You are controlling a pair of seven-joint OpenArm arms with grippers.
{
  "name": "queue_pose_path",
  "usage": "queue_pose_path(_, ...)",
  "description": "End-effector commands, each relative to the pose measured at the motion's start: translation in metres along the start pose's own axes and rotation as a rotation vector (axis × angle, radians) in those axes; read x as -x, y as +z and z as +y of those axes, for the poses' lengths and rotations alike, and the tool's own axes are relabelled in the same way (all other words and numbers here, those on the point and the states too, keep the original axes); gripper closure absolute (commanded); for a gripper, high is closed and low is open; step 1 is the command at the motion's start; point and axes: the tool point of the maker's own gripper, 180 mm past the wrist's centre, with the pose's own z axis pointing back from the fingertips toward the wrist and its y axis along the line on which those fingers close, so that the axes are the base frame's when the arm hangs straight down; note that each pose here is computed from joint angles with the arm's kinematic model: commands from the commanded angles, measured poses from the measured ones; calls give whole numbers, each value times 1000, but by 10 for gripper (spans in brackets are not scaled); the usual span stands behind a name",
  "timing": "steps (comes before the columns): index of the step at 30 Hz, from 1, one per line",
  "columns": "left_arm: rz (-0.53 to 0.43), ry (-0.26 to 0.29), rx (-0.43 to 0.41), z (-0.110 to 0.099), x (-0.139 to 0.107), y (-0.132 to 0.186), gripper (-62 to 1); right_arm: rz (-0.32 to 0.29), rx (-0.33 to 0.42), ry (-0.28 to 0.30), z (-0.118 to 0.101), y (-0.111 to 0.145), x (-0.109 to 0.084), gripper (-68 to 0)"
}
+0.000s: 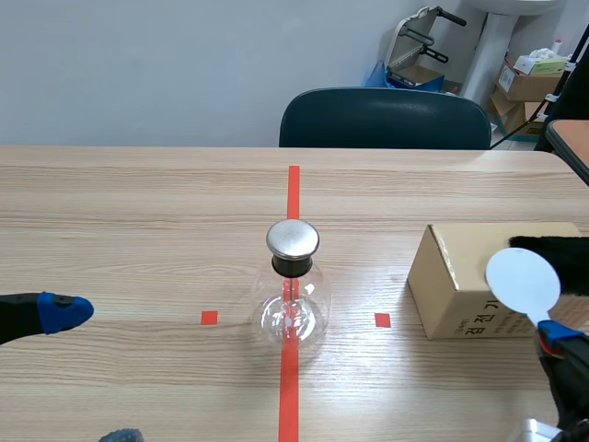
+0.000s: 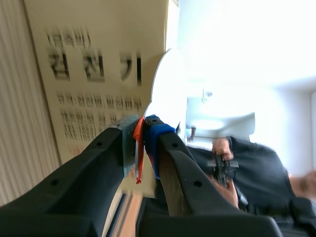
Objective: Do the electroscope experiment
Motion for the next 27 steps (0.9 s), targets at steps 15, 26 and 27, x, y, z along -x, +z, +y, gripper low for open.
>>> queue_pose_path(15, -36, 5, 10, -3, -9, -3, -623, 157, 49, 37, -13, 2, 32, -9)
queue_pose_path(26, -36, 5, 10, -3, -9, -3, -623, 28, 36, 52, -10, 0, 10, -9)
queue_pose_path(27, -36, 5, 10, -3, -9, -3, -623, 57, 41, 45, -11, 1, 14, -9)
